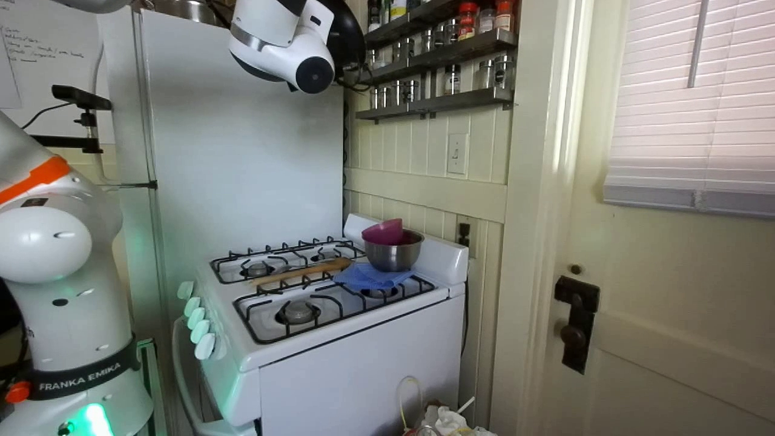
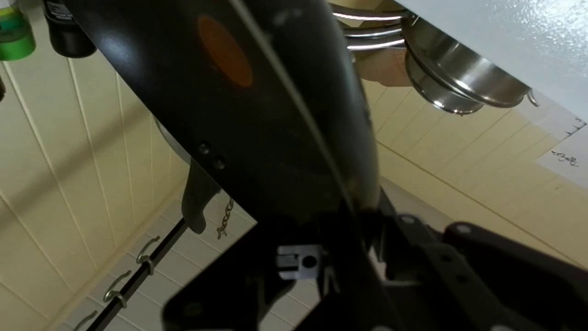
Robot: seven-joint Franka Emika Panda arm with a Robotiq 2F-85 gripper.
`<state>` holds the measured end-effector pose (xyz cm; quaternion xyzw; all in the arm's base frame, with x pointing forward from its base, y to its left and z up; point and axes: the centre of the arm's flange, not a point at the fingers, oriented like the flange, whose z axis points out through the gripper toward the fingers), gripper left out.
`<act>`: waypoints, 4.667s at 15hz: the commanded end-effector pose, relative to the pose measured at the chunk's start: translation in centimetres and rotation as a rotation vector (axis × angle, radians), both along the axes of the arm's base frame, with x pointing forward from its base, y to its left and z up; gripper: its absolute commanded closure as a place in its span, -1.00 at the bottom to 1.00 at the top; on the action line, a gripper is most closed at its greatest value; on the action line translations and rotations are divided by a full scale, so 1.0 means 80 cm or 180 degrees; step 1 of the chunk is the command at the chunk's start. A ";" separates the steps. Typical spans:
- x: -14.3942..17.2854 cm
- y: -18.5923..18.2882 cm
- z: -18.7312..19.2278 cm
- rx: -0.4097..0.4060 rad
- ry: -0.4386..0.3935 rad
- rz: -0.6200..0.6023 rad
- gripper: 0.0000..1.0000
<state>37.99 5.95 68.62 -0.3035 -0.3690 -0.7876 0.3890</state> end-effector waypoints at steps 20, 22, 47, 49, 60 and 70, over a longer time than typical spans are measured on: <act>0.010 0.017 0.009 -0.0002 0.0171 0.0140 0.96; 0.021 0.017 0.010 0.0073 0.0187 0.0088 0.96; 0.034 0.101 0.106 0.0507 0.0016 -0.0170 0.96; 0.036 0.098 0.116 0.0572 0.0010 -0.0226 0.96; 0.041 0.100 0.122 0.0678 0.0023 -0.0262 0.96; 0.045 0.092 0.111 0.0689 -0.0005 -0.0308 0.96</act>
